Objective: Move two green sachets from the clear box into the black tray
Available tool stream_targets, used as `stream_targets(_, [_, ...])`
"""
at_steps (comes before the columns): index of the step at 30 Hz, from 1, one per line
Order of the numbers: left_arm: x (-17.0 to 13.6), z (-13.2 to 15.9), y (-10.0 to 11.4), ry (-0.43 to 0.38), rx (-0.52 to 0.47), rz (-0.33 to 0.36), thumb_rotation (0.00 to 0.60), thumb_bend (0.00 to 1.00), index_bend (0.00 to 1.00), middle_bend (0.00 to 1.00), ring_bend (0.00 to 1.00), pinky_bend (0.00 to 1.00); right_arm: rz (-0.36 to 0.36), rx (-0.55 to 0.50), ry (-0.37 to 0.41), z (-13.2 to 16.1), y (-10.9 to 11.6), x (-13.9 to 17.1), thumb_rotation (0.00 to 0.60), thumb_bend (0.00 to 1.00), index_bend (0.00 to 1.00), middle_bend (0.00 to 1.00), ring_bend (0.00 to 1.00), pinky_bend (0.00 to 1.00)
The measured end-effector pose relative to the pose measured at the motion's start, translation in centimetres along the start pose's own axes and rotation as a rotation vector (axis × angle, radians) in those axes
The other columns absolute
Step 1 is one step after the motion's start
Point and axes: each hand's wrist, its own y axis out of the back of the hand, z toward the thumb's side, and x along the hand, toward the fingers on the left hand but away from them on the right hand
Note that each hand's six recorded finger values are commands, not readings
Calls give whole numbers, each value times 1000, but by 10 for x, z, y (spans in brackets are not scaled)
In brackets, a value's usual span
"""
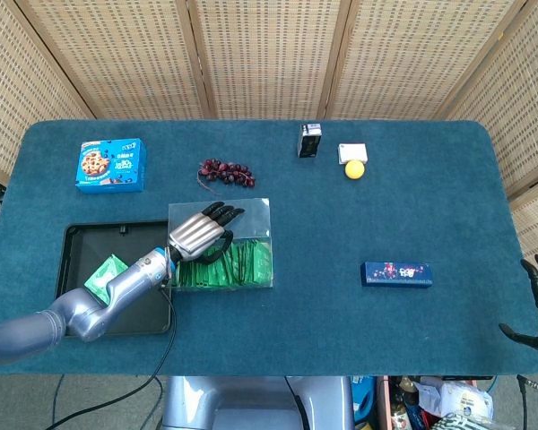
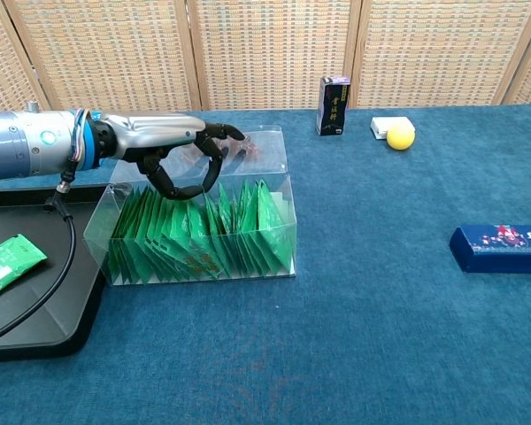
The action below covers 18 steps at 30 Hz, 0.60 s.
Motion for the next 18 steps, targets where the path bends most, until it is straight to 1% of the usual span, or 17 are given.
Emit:
stream_targets(10, [-3, 0, 13, -5, -15, 32, 600, 531, 670, 0, 0, 0, -1, 0, 3, 0, 0, 0, 600, 0, 0, 0, 0, 0])
stream_targets(18, [-14, 0, 32, -14, -28, 72, 600, 530, 677, 0, 0, 0, -5, -3, 8, 2, 2, 2, 600, 0, 0, 0, 0, 0])
